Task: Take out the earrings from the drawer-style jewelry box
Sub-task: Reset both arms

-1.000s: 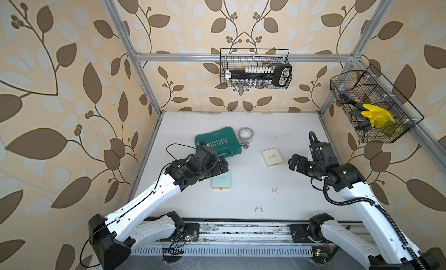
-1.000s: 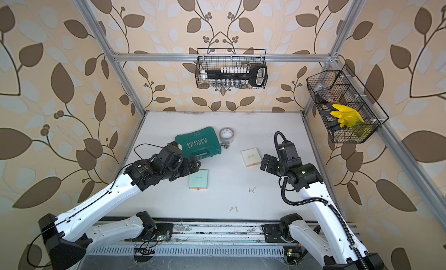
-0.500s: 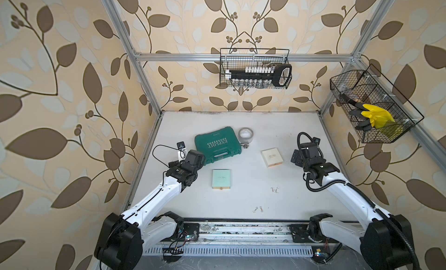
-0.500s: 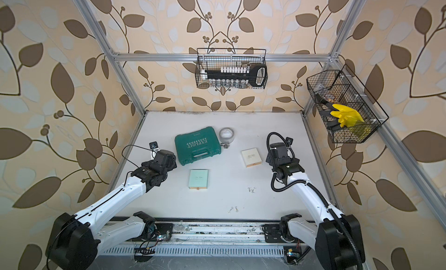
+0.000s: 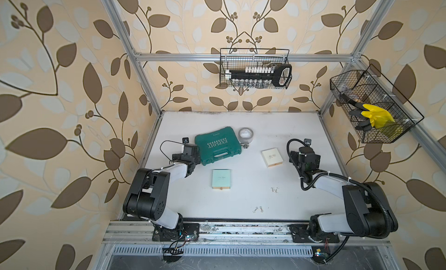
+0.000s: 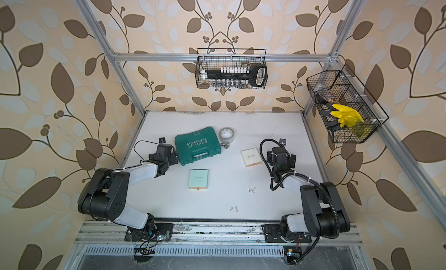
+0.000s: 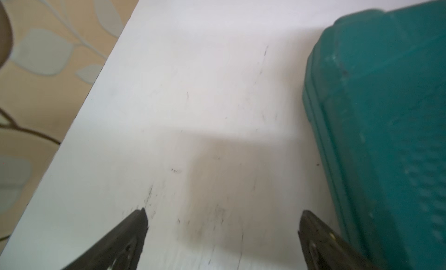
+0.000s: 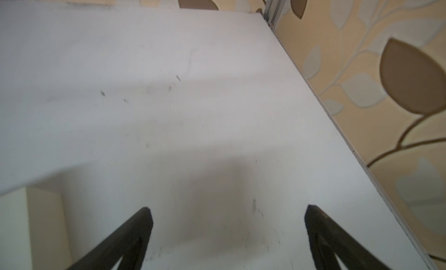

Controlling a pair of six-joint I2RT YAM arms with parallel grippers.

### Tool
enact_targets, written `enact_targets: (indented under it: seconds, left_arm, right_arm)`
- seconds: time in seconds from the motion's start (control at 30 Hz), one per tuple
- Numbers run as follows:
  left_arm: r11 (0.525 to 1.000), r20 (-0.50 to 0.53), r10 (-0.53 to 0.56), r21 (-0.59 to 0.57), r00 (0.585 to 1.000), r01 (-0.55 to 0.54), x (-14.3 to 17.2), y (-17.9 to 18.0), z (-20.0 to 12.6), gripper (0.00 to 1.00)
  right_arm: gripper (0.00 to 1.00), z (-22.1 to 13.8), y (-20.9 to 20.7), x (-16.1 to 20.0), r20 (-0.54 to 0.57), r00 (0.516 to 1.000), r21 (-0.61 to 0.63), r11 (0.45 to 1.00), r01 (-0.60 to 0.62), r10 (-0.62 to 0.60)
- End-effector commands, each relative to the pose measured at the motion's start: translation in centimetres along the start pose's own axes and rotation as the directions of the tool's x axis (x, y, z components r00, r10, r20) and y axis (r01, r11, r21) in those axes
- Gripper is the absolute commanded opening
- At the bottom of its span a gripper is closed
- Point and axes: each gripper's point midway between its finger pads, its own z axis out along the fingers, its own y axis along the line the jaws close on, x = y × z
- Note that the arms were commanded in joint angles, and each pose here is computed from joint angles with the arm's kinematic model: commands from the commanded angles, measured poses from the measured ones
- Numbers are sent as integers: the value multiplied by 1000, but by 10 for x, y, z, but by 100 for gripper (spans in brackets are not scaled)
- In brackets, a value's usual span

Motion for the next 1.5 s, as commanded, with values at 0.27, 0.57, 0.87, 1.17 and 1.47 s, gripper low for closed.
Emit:
enact_targets:
  seconds: [0.27, 0.57, 0.87, 1.17, 1.47]
  left_arm:
    - [990, 396, -113, 122, 911, 70, -15, 8, -29, 99]
    - [988, 265, -137, 110, 954, 111, -16, 12, -8, 99]
    - [987, 275, -138, 114, 951, 110, -17, 12, -10, 99]
    - [988, 276, -136, 112, 952, 108, -17, 12, -10, 99]
    - [988, 252, -133, 115, 958, 107, -16, 10, -5, 99]
  right_arm:
    - [100, -7, 11, -7, 225, 970, -165, 984, -59, 96]
    - [100, 6, 21, -6, 149, 988, -173, 985, -21, 47]
    - [100, 5, 21, -7, 151, 987, -175, 984, -23, 50]
    - [100, 5, 21, -7, 152, 987, -175, 984, -23, 50]
    - [100, 5, 21, -7, 152, 987, -175, 984, -23, 50]
